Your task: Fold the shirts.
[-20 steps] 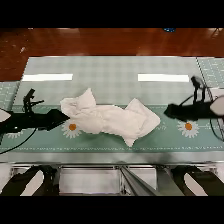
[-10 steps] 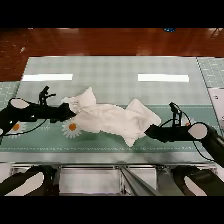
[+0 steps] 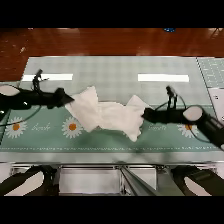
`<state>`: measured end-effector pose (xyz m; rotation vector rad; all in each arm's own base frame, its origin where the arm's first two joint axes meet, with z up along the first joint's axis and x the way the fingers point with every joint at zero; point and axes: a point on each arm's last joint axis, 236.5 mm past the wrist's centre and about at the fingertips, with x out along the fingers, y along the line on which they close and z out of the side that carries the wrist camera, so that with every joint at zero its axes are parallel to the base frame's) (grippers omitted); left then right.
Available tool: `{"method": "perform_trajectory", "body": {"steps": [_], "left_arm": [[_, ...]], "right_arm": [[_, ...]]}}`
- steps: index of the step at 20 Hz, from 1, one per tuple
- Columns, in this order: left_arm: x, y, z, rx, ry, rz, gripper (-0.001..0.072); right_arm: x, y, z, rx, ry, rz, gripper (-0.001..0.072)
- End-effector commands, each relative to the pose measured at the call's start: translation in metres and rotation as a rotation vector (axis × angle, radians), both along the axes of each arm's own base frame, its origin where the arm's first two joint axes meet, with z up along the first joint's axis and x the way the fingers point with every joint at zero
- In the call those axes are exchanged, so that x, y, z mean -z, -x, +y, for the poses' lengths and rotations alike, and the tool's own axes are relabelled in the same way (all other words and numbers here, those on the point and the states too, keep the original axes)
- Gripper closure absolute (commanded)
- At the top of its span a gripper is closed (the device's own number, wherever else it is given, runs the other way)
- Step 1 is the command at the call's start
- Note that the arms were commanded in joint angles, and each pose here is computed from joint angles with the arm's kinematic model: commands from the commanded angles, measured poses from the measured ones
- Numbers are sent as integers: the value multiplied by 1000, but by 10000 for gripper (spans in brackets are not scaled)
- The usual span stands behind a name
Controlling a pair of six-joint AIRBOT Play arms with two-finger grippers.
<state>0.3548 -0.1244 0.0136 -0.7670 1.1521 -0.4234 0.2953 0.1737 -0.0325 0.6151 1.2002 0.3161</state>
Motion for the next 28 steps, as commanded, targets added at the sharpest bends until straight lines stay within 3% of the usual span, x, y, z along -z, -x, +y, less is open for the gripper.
{"method": "perform_trajectory", "body": {"steps": [1,5,10,13,16,19,23,28], "left_arm": [[-123,-45,14,-38,58,-282,687],[-287,-46,27,-25,-21,-671,687],[-419,20,31,-29,-206,-1023,687],[-417,70,30,7,-336,-996,687],[-377,114,30,104,-462,-856,687],[-332,137,37,90,-496,-717,687],[-224,150,34,125,-423,-471,687],[-67,137,32,69,-276,-155,687]], "right_arm": [[-114,-72,-25,-78,106,-279,688],[-330,-106,-76,-6,217,-703,688],[-492,-29,-111,60,402,-1037,688],[-530,27,-129,134,484,-1150,688],[-535,64,-141,172,535,-1160,688],[-510,80,-148,169,558,-1047,688],[-435,49,-144,101,531,-819,688],[-287,-27,-110,5,351,-556,688]]}}
